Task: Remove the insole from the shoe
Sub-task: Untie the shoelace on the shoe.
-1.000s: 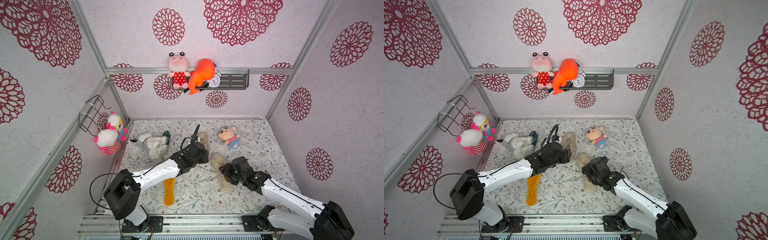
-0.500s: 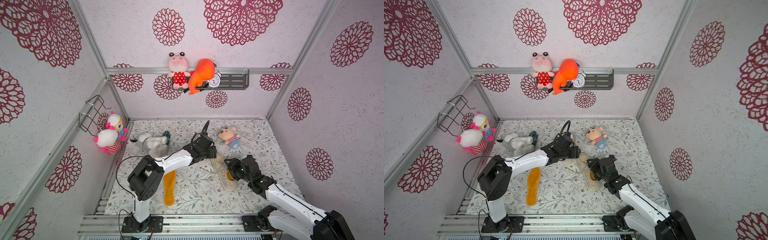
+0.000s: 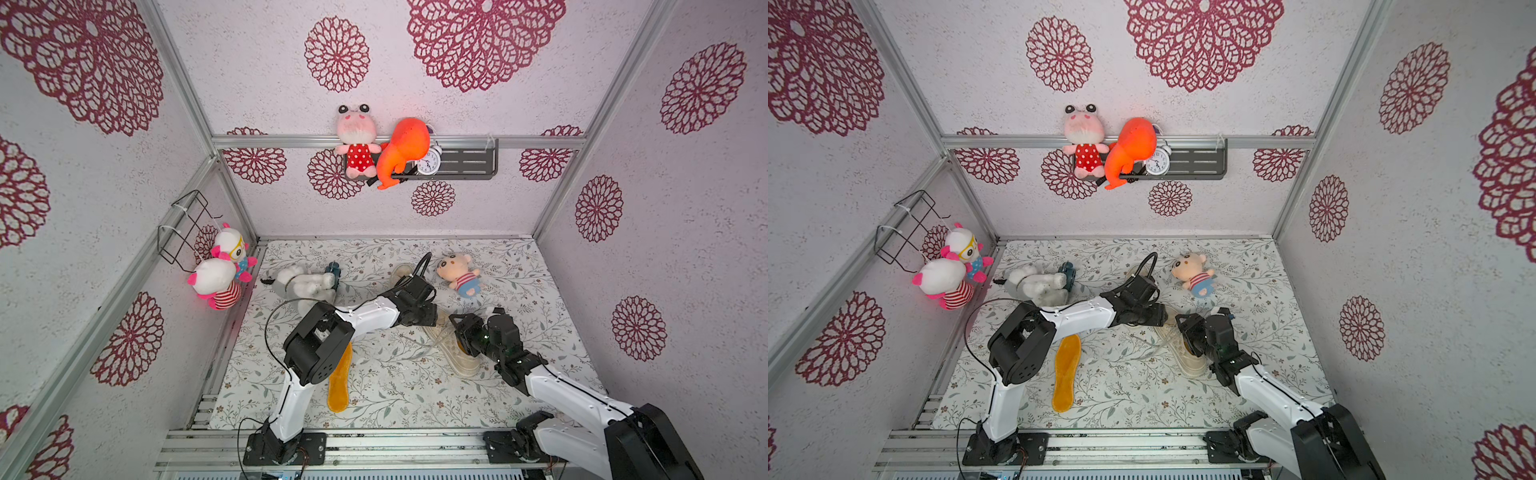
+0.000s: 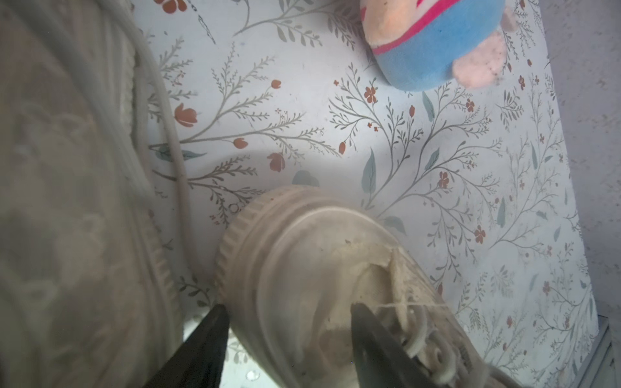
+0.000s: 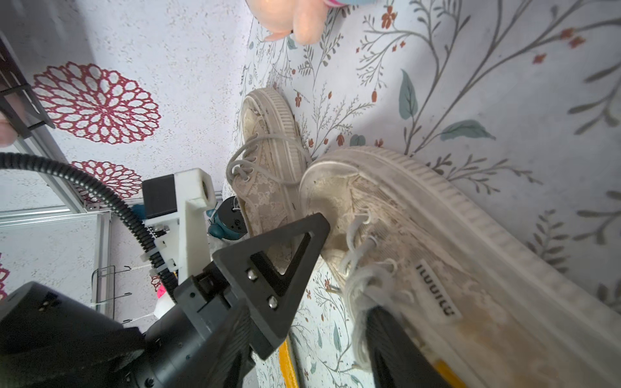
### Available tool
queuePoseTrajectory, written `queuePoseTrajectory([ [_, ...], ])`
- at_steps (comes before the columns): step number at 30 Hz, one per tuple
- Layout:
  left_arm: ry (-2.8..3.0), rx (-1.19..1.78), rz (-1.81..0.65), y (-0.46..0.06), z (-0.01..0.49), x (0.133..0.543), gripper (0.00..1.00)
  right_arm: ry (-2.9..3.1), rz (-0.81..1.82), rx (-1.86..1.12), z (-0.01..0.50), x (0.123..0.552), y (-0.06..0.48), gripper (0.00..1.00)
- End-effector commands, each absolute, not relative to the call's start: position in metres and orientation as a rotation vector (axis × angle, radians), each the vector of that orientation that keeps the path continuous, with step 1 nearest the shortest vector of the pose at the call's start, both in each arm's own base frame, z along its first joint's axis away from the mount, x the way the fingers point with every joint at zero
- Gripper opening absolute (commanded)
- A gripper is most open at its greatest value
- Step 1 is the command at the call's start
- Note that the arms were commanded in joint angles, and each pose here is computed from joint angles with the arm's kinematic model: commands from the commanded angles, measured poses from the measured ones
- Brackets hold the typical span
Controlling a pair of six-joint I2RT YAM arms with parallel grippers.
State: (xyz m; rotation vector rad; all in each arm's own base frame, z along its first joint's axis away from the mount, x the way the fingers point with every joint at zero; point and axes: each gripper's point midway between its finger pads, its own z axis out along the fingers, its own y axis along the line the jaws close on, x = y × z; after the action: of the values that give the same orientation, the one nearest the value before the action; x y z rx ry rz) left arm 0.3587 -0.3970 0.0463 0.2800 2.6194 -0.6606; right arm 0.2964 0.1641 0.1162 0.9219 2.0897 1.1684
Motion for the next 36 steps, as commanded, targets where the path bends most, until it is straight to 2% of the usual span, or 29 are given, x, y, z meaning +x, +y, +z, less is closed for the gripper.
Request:
queuePoseTrajectory([
  [1, 2.727, 0.377, -0.651, -0.4, 0.021, 0.328, 0.61, 1.965, 1.244, 0.806, 0.149, 0.313, 0.171, 0.57],
  [9, 2.784, 0.451, -0.635, -0.404, 0.002, 0.302, 0.59, 1.894, 1.266, 0.741, 0.16, 0.324, 0.174, 0.58],
  [17, 2.845, 0.501, -0.556, -0.394, -0.021, 0.291, 0.57, 1.78, 1.222, 0.553, 0.21, 0.326, 0.172, 0.59],
  [21, 2.833, 0.492, -0.554, -0.393, -0.016, 0.293, 0.57, 2.007, 1.048, 0.604, 0.187, 0.315, 0.162, 0.56],
  [25, 2.815, 0.475, -0.573, -0.396, -0.009, 0.296, 0.57, 2.254, 0.897, 0.711, 0.153, 0.282, 0.148, 0.55],
  [30, 2.789, 0.442, -0.616, -0.402, 0.002, 0.3, 0.57, 2.308, 0.965, 0.807, 0.136, 0.26, 0.149, 0.56],
  [36, 2.783, 0.421, -0.623, -0.402, 0.005, 0.3, 0.57, 2.297, 1.001, 0.842, 0.122, 0.262, 0.151, 0.57],
])
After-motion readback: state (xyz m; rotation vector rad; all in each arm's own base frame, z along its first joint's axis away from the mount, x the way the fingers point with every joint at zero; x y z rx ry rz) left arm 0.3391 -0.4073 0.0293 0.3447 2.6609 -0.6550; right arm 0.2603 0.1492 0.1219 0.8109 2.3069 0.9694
